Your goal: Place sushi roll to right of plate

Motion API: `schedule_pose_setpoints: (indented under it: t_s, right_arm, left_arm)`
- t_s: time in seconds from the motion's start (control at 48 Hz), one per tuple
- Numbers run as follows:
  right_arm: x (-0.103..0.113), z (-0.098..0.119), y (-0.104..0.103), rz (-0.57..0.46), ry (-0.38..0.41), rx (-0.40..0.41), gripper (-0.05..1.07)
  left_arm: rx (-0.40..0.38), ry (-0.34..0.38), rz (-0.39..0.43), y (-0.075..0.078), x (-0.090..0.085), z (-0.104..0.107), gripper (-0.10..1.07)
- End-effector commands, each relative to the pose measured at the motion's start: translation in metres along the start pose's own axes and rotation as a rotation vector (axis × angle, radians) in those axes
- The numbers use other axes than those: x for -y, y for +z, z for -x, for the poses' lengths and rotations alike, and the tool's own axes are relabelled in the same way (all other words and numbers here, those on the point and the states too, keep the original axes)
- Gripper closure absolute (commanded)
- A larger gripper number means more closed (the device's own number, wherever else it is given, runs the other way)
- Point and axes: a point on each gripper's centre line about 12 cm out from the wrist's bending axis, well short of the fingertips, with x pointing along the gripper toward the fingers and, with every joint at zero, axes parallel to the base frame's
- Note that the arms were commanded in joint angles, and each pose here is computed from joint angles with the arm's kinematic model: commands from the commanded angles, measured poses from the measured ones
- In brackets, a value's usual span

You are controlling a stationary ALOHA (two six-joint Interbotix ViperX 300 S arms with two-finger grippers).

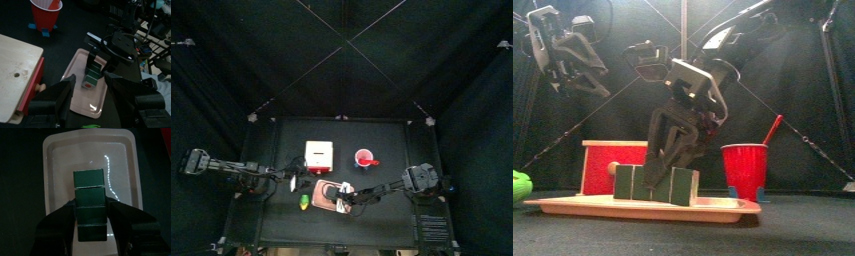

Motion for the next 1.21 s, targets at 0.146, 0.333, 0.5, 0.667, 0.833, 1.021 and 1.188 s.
schedule_pose_setpoints:
  t_s: [0.146,0.333,0.5,0.667,0.833,1.021,1.188]
  right_arm:
    - [-0.004,0.025,0.024,-0.012,0.032,0.073,0.51]
    - [-0.001,0.033,0.022,-0.013,0.032,0.077,0.51]
    - [0.003,0.057,0.012,-0.004,0.034,0.075,0.51]
    - [0.001,0.083,-0.009,0.03,0.054,0.069,0.51]
    - [-0.005,0.104,-0.046,0.101,0.077,0.035,0.51]
    - [-0.009,0.126,-0.078,0.136,0.1,-0.002,0.51]
    - [-0.008,0.138,-0.094,0.162,0.111,-0.014,0.51]
  left_arm:
    - [0.012,-0.003,0.0,0.005,0.001,0.0,0.11]
    - [0.013,-0.002,0.002,0.005,0.001,0.0,0.11]
    - [0.01,-0.001,0.002,0.004,0.0,0.0,0.11]
    - [0.012,0.0,0.001,0.004,0.0,0.0,0.11]
    - [0.012,-0.001,0.005,0.004,0.0,0.0,0.11]
    - [0.013,0.002,0.007,0.004,-0.001,0.001,0.11]
    - [0.011,0.001,0.011,0.004,-0.001,0.001,0.11]
